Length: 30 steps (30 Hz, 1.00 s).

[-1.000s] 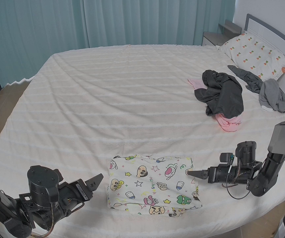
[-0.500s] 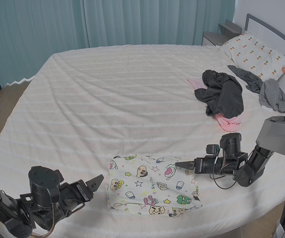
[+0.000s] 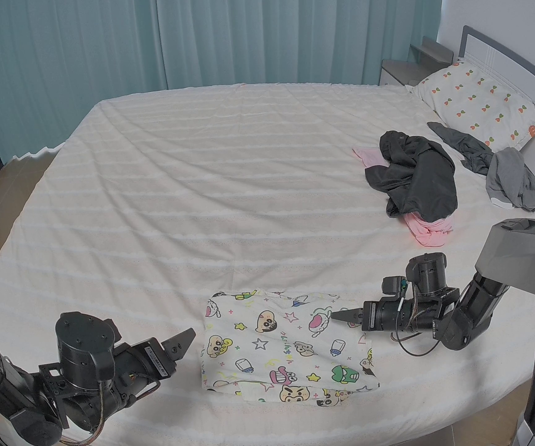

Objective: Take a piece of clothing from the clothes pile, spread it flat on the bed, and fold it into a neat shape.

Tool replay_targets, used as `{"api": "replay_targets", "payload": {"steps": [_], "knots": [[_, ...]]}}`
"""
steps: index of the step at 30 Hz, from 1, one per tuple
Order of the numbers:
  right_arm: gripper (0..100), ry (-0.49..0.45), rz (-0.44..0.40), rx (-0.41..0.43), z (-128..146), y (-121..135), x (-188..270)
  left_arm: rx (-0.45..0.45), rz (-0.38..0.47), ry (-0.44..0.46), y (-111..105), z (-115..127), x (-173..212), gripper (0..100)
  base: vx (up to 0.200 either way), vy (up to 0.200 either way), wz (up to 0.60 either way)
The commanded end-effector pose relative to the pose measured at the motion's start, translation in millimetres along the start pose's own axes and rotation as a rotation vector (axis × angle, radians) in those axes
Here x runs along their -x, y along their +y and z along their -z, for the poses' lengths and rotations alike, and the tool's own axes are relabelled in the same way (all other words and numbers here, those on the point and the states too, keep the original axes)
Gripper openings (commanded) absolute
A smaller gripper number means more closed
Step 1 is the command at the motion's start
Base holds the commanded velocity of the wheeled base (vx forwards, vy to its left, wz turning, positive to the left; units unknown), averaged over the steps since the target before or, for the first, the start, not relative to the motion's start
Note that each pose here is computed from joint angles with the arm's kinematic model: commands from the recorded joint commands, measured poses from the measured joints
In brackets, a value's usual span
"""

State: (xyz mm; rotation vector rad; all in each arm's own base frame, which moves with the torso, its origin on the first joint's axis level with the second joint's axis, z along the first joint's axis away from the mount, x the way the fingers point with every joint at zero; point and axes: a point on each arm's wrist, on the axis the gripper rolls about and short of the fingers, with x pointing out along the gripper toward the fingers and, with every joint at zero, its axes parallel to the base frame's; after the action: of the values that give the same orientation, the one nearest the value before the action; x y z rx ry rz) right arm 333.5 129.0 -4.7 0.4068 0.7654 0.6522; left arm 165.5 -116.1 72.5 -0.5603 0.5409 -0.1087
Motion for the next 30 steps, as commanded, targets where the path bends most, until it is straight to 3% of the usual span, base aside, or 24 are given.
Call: {"api": "replay_targets", "payload": {"steps": [1, 14, 28, 29, 30], "knots": [[0, -0.008, -0.004, 0.007, -5.3, 1.9, -4.1, 0.0, -0.001, 0.0, -0.1, 0.1, -0.7, 100, 0.0, 0.0, 0.0], [0, -0.08, 0.031, -0.004, -21.0, -9.5, 9.5, 0.012, -0.003, 0.0, 0.0, 0.3, -0.9, 100, 0.0, 0.0, 0.0], [0, -0.106, 0.051, -0.071, -27.7, -26.0, 13.5, 0.011, -0.003, 0.002, 0.1, 0.5, -1.1, 100, 0.0, 0.0, 0.0], [100, -0.102, 0.052, -0.072, -26.6, -25.7, 13.4, 0.012, -0.002, 0.001, 0.0, 0.3, -0.9, 100, 0.0, 0.0, 0.0], [100, -0.101, 0.05, -0.074, -26.6, -25.7, 13.4, 0.011, -0.003, 0.002, 0.1, 0.5, -1.1, 100, 0.0, 0.0, 0.0]]}}
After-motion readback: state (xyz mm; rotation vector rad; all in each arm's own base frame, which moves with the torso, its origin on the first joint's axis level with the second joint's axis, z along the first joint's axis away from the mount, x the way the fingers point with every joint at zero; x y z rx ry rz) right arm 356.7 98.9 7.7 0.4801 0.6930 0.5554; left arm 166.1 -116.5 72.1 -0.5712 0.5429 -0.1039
